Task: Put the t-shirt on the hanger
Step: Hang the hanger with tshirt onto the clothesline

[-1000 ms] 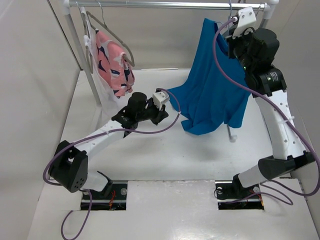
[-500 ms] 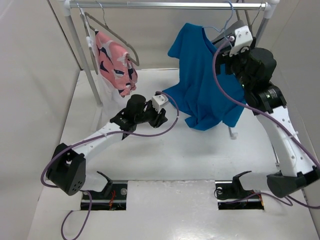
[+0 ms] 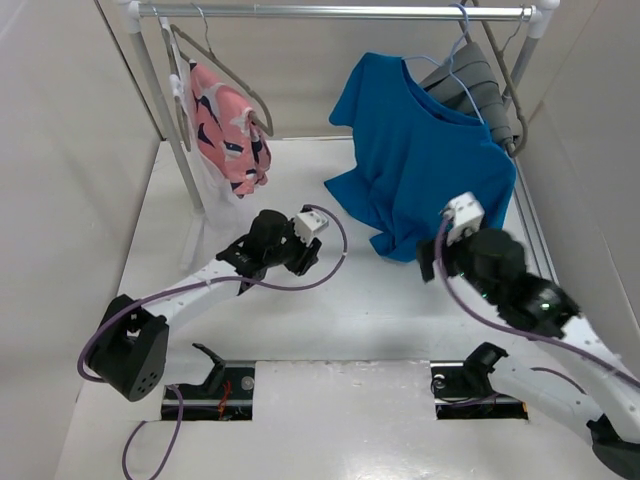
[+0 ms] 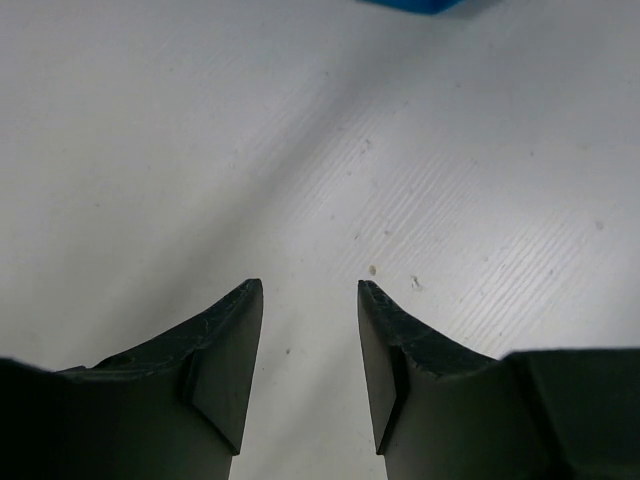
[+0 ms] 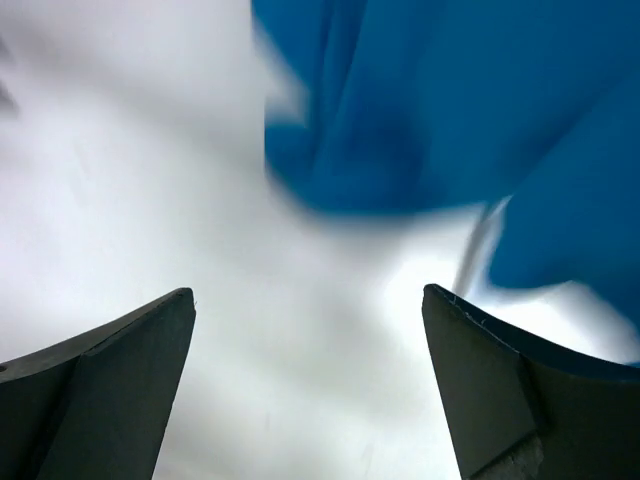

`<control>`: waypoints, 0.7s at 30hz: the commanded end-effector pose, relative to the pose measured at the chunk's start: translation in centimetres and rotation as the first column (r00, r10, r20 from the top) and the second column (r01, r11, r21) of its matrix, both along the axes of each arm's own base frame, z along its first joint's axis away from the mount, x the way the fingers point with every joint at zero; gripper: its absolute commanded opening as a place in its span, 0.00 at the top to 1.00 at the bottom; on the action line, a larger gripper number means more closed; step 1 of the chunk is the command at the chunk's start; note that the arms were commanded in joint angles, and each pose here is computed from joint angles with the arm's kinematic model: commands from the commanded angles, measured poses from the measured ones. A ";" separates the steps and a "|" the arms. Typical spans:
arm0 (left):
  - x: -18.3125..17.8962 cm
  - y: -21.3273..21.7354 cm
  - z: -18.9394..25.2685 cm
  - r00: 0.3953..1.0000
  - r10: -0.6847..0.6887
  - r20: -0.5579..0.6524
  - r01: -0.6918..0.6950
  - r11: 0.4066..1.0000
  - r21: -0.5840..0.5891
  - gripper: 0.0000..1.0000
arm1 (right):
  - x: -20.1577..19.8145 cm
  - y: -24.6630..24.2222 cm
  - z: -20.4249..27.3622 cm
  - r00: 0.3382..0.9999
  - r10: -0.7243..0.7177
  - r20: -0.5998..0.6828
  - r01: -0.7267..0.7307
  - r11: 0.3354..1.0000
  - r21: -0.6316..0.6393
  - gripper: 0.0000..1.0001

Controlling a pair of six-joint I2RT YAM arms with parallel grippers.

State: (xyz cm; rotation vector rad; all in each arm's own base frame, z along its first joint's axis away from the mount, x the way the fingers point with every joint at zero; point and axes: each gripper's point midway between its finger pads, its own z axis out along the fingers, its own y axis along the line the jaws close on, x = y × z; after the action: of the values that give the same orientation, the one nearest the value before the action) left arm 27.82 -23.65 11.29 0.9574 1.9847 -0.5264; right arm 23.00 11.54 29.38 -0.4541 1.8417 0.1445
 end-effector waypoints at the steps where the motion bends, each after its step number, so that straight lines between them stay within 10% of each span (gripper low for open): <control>1: 0.3 0.9 0.6 0.998 0.035 0.060 -0.035 0.999 -0.003 0.60 | -3.8 0.3 -11.4 0.948 -0.003 -0.320 0.008 1.000 0.015 0.00; 21: -1.7 4.6 -4.7 0.985 0.140 0.102 -0.142 0.990 0.017 0.59 | -9.1 -5.0 -18.2 0.940 -0.088 -0.330 0.118 0.991 0.070 0.00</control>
State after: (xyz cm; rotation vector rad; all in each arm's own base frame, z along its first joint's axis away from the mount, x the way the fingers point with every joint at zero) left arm 24.81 -18.81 4.42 0.9070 2.0561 -0.3749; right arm 14.30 7.09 11.50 -0.2892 2.1513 0.2603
